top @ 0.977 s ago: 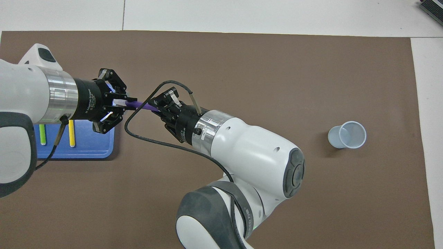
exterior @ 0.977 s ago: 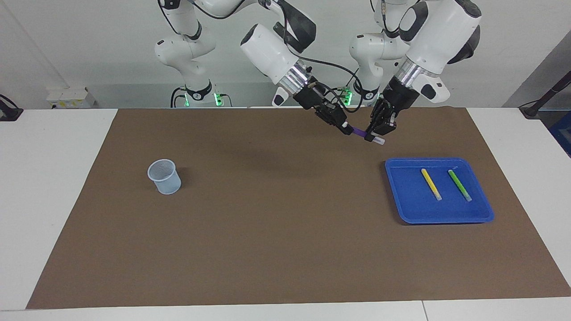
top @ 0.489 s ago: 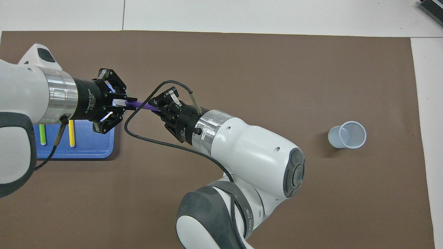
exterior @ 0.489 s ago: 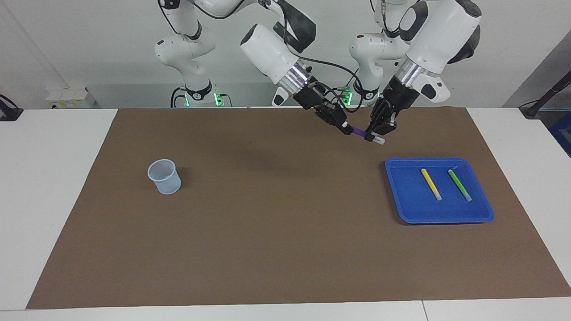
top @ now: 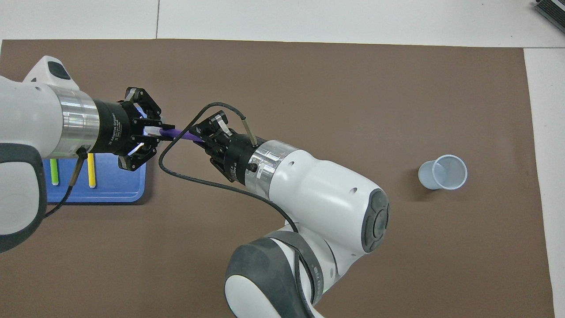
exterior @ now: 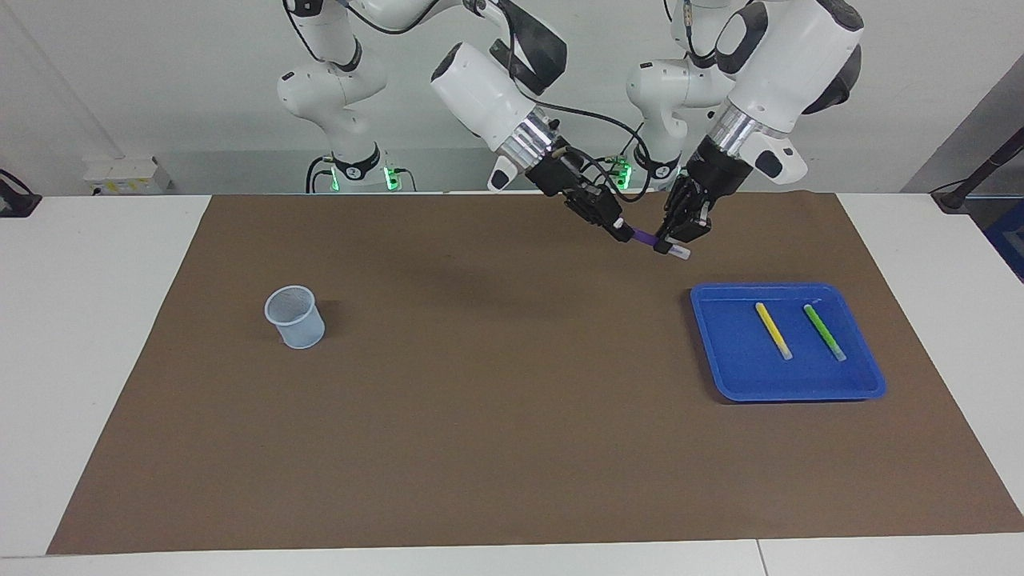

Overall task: Transfer and insert pens with both arms
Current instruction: 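Pull the pen away with the right gripper while the left gripper opens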

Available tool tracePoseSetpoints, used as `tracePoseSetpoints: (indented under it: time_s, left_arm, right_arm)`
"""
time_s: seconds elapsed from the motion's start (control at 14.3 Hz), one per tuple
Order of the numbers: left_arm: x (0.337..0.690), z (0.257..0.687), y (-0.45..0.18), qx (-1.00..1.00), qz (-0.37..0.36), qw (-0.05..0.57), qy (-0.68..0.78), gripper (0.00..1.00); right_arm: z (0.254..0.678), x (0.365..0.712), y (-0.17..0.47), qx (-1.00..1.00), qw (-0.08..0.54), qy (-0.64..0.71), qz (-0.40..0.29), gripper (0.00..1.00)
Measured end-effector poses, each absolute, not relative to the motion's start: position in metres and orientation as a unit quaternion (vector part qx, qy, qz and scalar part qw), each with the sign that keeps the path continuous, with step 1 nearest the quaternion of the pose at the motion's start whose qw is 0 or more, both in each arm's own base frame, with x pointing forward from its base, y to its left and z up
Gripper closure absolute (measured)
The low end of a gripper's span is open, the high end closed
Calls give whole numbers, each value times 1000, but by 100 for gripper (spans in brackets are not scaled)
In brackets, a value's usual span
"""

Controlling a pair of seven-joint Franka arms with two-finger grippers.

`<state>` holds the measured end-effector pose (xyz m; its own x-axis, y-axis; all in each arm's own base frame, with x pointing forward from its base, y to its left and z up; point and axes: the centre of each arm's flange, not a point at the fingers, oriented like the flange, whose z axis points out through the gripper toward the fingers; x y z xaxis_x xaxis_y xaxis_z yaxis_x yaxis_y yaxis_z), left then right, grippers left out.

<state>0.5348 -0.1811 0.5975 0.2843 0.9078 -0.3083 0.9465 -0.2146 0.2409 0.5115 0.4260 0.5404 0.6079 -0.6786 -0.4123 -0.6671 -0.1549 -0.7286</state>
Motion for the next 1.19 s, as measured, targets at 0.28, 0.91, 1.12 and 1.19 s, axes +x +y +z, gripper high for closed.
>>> tracePoseSetpoints:
  time_s: [0.28, 0.91, 1.12, 1.19]
  left_arm:
    - [533, 597, -184, 780, -52, 192, 593, 54]
    - [532, 597, -184, 779, -52, 191, 595, 20]
    - [532, 595, -180, 792, -49, 189, 578, 20]
    - [531, 593, -178, 807, -49, 185, 559, 20]
  right_arm:
    - [542, 516, 421, -758, 478, 445, -10, 81]
    - [527, 520, 420, -807, 457, 372, -39, 81]
    - [511, 524, 410, -851, 424, 308, -30, 81]
    - [506, 525, 406, -867, 409, 283, -27, 81]
